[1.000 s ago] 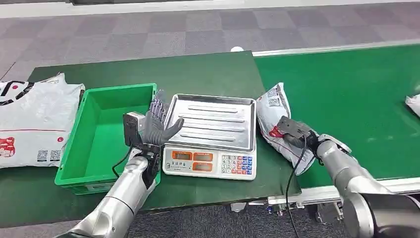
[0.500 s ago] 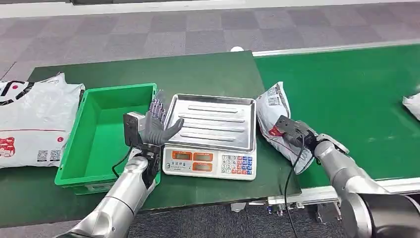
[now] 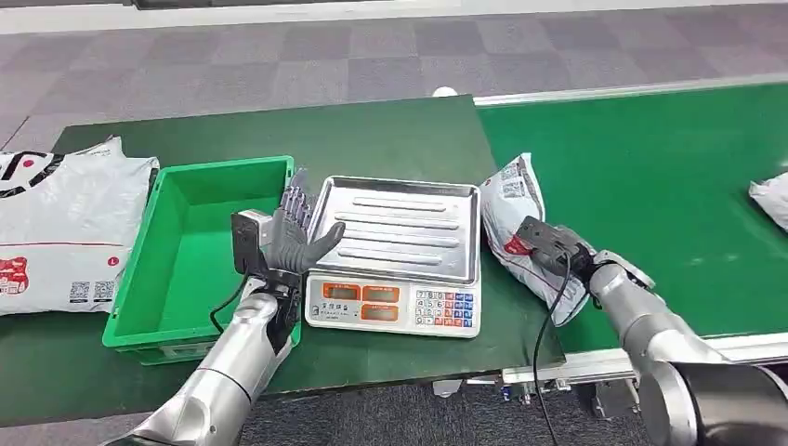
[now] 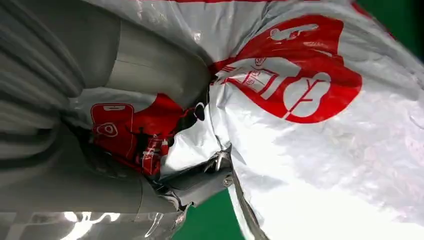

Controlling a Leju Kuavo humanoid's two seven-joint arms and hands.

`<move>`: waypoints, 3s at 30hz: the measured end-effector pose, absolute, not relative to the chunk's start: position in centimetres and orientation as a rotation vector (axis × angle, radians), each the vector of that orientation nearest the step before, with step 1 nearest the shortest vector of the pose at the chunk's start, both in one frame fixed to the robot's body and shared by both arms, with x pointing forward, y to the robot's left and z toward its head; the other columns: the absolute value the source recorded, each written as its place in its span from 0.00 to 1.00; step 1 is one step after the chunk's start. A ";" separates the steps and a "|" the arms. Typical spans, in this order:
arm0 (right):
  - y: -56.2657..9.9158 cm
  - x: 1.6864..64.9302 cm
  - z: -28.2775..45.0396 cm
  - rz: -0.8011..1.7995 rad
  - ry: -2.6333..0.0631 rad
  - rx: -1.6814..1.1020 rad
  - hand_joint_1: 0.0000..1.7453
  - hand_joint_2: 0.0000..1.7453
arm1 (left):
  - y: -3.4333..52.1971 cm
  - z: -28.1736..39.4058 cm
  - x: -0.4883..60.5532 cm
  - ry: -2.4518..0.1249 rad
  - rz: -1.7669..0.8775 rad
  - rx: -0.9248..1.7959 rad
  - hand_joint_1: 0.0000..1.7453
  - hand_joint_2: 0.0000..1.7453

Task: Moved the parcel from conveyor to table for the left to box.

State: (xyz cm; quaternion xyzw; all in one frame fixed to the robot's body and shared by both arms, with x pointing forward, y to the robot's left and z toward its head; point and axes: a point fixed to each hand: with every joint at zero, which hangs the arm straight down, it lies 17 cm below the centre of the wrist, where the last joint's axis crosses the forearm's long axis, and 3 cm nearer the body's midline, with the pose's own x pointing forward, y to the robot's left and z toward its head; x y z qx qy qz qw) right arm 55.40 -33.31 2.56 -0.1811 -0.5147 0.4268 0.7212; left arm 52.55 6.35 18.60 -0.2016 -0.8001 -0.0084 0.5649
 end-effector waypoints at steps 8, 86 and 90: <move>-37.3 57.5 10.2 0.668 -1.510 -0.808 1.00 1.00 | 5.9 19.0 52.8 -1.886 -0.022 -0.462 0.00 1.00; -1.8 49.9 23.3 0.467 -2.064 0.104 0.00 1.00 | -2.8 22.4 51.2 -1.862 -0.113 -0.607 1.00 1.00; -2.2 50.0 23.1 0.449 -2.058 0.104 0.00 1.00 | -2.9 22.4 51.1 -1.862 -0.123 -0.608 1.00 1.00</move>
